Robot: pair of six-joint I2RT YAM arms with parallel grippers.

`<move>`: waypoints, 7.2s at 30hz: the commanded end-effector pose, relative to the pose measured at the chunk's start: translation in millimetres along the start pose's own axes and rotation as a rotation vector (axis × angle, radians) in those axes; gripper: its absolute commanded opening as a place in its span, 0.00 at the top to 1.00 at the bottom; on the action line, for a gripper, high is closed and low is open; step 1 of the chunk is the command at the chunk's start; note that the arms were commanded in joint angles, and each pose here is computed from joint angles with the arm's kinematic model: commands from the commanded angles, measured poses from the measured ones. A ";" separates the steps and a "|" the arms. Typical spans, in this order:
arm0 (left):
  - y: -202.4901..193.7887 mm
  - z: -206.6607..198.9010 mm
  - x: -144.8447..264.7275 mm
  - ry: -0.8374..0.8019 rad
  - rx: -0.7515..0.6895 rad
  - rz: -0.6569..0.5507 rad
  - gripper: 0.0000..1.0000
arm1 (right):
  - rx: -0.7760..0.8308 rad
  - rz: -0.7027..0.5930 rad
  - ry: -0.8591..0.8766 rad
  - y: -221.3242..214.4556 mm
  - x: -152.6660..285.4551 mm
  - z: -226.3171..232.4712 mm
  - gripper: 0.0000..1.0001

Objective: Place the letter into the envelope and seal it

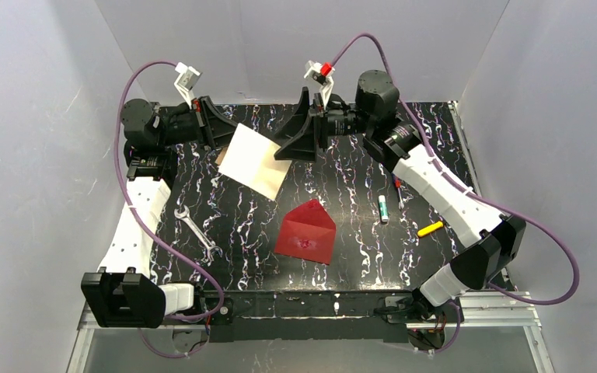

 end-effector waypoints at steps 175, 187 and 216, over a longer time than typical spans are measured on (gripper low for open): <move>45.2 8.9 -36.8 0.121 0.282 -0.300 0.96 | -0.525 -0.650 0.075 83.6 6.3 -31.3 0.66; 9.0 15.9 -26.5 0.246 0.293 -0.200 0.31 | -0.491 -0.625 -0.175 64.5 7.9 -56.1 0.99; -333.3 -4.5 28.2 0.661 0.693 0.705 0.25 | -0.735 0.034 -1.320 -200.8 199.3 -217.8 0.99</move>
Point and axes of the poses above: each gripper's point midway between its finger pads, its own x axis back along the fingers, its own z axis along the line the jaws close on, y = z × x, the point moved 1 cm from there along x, back along the fingers, and after that the axes turned 15 degrees about -x, right-handed, at the moved point
